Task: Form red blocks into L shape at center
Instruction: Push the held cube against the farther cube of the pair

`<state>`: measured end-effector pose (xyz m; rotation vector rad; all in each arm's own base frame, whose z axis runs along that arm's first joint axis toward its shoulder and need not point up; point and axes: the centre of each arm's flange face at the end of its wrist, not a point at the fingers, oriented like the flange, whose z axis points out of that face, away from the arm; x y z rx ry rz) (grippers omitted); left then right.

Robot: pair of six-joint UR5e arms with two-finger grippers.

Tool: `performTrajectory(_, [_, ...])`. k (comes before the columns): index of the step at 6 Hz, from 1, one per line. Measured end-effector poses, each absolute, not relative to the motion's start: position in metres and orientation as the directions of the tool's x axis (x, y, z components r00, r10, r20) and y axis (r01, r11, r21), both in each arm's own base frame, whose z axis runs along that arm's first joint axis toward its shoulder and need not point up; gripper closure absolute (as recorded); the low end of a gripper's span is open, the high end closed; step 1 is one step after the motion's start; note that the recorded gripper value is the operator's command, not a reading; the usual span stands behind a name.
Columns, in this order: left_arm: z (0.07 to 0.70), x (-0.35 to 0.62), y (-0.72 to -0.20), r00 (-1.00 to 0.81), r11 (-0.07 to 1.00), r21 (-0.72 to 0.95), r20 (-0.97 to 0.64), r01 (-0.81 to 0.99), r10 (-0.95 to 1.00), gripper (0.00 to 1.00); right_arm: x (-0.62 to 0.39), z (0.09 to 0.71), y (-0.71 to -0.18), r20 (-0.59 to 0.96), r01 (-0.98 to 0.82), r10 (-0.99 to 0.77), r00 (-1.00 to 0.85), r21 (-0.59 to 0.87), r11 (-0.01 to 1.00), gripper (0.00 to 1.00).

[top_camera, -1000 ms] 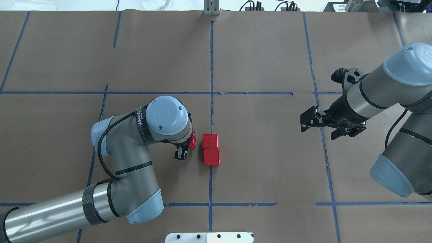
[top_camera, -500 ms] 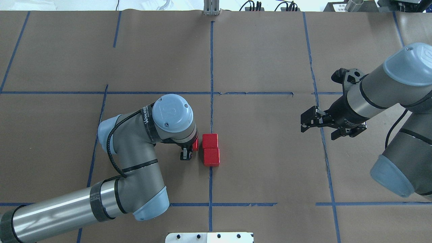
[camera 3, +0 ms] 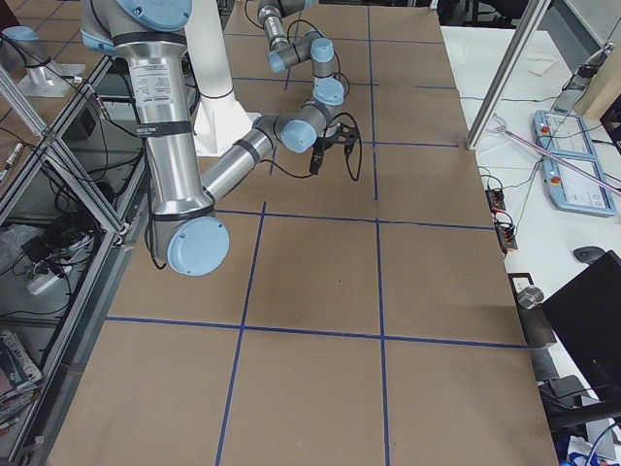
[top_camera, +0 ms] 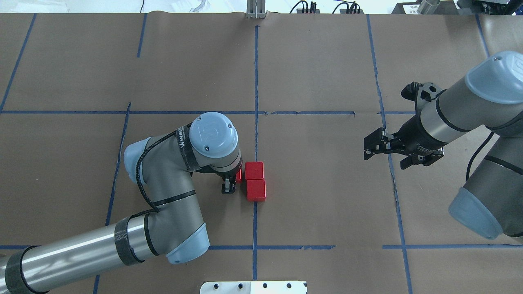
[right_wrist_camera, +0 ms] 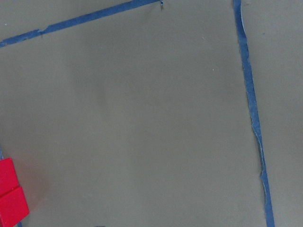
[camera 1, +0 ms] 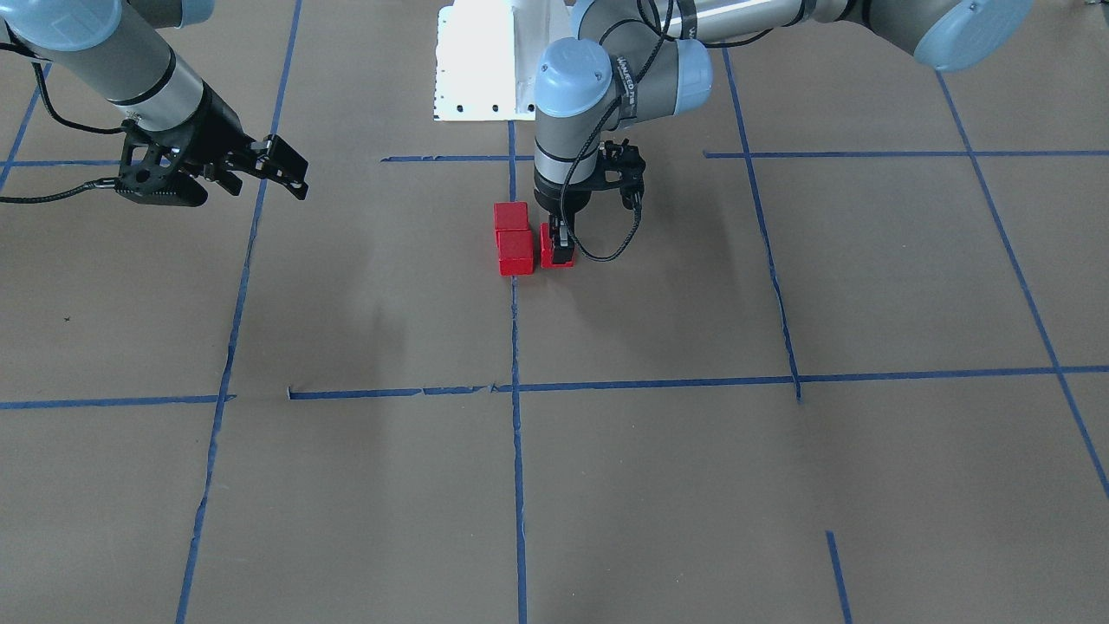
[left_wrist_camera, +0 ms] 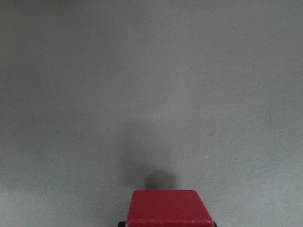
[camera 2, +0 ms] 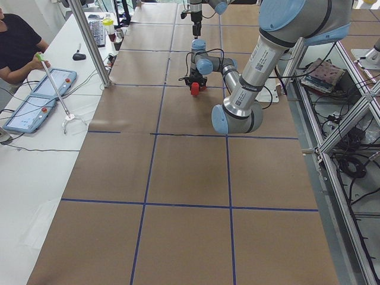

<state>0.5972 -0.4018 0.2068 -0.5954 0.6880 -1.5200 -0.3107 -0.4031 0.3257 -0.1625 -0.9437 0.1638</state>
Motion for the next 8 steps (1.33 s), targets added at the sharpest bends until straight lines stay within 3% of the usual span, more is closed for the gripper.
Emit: performTrajectory(8, [0.2053, 0.605, -0.4088, -0.085, -0.049, -0.729, -0.013, 0.683, -0.996, 1.0, -0.3105, 0.3284, -0.4029, 0.786, -0.07, 0.215, 0.579, -0.214, 0.974, 0.0])
